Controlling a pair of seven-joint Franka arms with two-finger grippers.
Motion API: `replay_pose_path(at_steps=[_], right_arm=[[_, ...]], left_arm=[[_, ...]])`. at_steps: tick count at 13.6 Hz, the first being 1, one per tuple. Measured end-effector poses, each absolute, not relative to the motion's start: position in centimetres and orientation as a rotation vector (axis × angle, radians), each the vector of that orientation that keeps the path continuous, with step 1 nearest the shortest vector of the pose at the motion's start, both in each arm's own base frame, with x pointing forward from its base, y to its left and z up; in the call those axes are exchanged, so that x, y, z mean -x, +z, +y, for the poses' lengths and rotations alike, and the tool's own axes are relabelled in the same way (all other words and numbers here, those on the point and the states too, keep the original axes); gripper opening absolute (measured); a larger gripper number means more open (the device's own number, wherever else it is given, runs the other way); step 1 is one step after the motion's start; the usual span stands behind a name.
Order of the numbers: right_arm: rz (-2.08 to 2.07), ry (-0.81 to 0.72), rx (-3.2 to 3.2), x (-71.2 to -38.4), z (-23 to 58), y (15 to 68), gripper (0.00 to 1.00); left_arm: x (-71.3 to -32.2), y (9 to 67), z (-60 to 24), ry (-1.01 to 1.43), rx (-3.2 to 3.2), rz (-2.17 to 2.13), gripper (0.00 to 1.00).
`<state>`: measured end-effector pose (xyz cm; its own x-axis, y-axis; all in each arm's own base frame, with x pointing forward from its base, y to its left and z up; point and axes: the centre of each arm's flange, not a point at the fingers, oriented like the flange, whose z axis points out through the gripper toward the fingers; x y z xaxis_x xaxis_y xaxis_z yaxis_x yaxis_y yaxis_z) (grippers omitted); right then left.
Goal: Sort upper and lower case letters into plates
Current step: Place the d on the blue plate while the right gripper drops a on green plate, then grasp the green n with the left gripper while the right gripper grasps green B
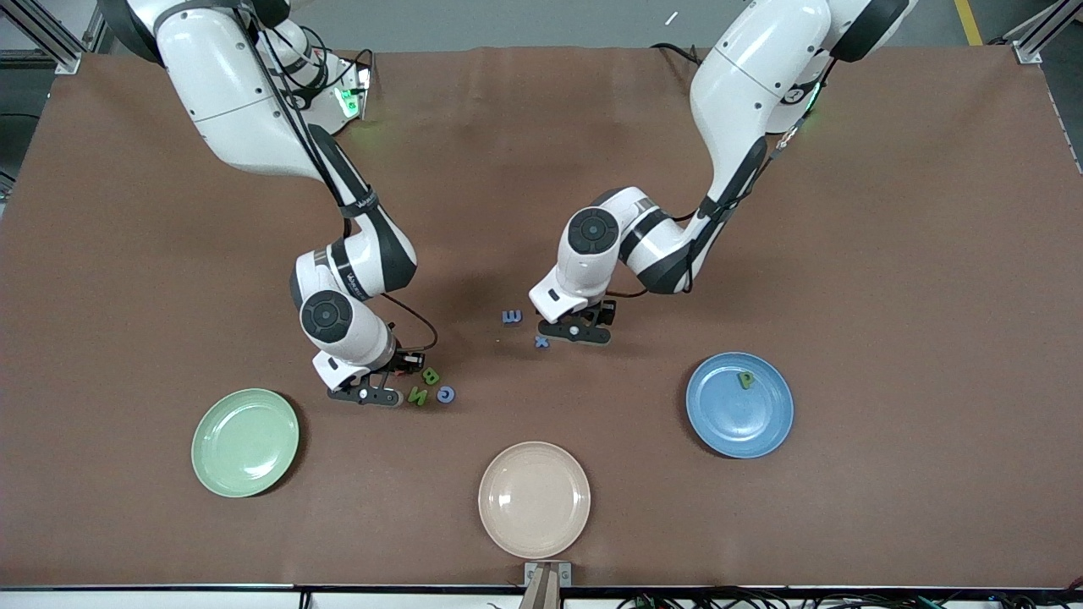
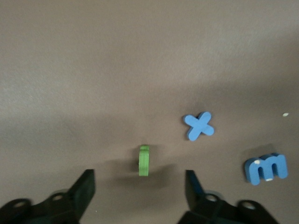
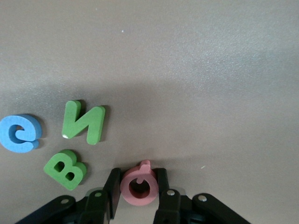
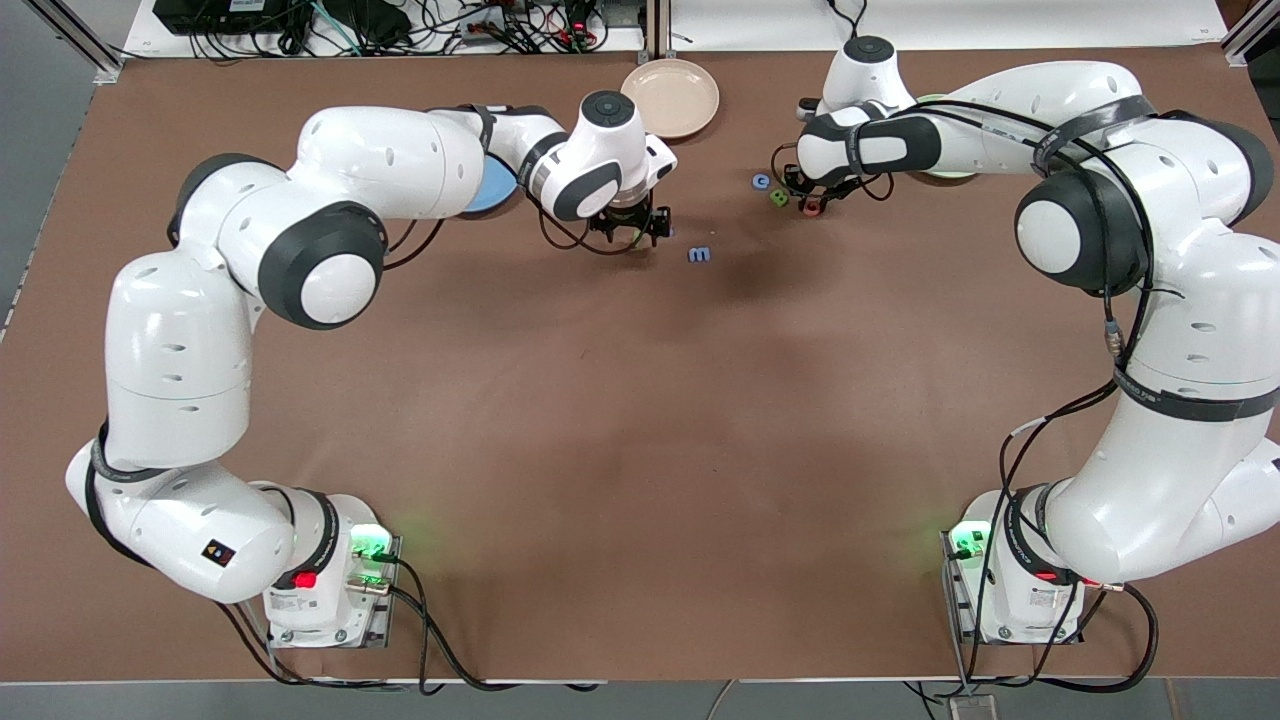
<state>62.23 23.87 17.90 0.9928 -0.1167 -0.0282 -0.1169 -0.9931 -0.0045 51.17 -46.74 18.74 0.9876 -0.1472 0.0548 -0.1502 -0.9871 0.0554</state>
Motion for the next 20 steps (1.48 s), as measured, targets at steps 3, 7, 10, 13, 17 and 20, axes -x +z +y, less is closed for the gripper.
replay_pose_path(at_steps=[3, 7, 10, 13, 17, 20], right_arm=[[0.184, 0.032, 3.13, -62.6, 23.8, 18.3, 0.36], [0.036, -0.111, 3.301, -66.7, 19.9, 23.8, 0.36], [-0.156, -0.26, 3.492, -68.7, 15.5, 26.0, 0.36], [-0.304, -0.369, 3.615, -70.1, 10.4, 25.6, 0.36], [-0.259, -0.488, 3.572, -71.4, 4.5, 24.4, 0.66], [-0.174, -0.469, 3.497, -71.3, 6.7, 24.3, 0.76]], left_arm=[[-51.2, 18.0, -46.1, 0.063, -3.083, -0.221, 0.59], [-51.2, 17.4, -46.2, 0.069, -3.075, -0.22, 0.43], [-51.3, 17.5, -46.0, 0.069, -3.077, -0.217, 0.33], [-51.5, 17.5, -46.1, 0.078, -3.073, -0.214, 0.17], [-51.8, 17.6, -45.9, 0.084, -3.071, -0.207, 0.11], [-51.9, 17.5, -45.8, 0.085, -3.068, -0.203, 0.14]])
